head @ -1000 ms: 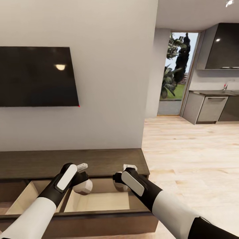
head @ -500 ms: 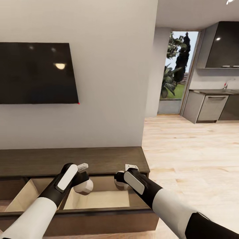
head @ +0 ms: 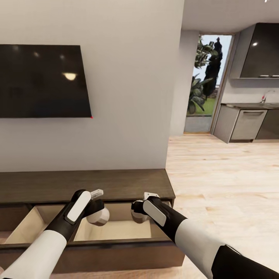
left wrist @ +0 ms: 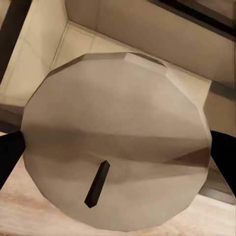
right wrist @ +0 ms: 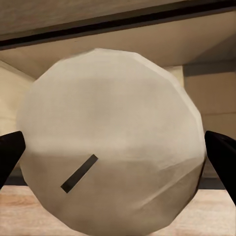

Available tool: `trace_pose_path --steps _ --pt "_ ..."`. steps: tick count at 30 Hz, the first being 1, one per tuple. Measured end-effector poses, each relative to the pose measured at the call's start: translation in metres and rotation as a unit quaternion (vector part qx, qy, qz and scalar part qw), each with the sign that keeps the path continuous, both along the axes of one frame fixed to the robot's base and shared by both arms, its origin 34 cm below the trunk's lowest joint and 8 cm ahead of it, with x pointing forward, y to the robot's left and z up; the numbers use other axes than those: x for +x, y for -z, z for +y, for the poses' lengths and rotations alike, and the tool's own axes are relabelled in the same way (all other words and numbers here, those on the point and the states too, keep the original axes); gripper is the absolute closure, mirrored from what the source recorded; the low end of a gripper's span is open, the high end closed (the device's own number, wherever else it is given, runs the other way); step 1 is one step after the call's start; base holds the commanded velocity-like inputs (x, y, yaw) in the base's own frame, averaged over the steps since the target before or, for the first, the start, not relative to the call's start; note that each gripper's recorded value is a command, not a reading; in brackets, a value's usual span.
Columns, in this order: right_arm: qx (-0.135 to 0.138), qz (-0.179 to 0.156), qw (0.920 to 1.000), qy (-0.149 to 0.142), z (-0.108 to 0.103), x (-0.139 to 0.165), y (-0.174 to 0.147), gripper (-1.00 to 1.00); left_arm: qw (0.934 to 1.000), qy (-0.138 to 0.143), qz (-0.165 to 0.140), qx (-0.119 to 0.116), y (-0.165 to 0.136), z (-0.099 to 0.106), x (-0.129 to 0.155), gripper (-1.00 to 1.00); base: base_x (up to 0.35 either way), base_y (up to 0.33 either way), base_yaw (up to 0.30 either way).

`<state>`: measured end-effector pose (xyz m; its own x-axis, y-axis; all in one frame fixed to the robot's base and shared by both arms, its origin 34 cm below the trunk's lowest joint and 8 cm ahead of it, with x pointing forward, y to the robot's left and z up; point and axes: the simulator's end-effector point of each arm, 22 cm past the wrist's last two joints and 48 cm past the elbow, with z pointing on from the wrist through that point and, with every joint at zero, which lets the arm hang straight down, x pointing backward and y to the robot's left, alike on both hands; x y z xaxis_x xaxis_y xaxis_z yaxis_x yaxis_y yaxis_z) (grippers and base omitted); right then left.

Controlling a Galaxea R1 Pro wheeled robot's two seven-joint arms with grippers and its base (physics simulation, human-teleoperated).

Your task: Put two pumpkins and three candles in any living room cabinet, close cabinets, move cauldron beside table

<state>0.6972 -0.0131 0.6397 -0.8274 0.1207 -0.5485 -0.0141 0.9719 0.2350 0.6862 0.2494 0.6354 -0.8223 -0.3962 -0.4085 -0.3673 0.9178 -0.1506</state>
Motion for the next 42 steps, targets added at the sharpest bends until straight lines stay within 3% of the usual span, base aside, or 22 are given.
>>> trace_pose_path --steps 20,30,42 --pt "0.003 -0.003 1.0 -0.003 0.001 -0.006 0.038 1.0 1.0 0.001 -0.003 0.001 0.039 0.0 -0.006 1.0 0.0 0.0 0.0" --pt "0.012 -0.009 0.9999 -0.007 0.004 -0.003 0.034 1.0 1.0 0.0 -0.005 0.0 0.038 0.003 -0.005 1.0 0.0 0.005 0.0" --pt "0.014 -0.01 0.9998 -0.006 0.005 -0.003 0.034 1.0 1.0 0.0 -0.006 0.0 0.037 0.003 -0.005 1.0 0.0 0.243 -0.167"
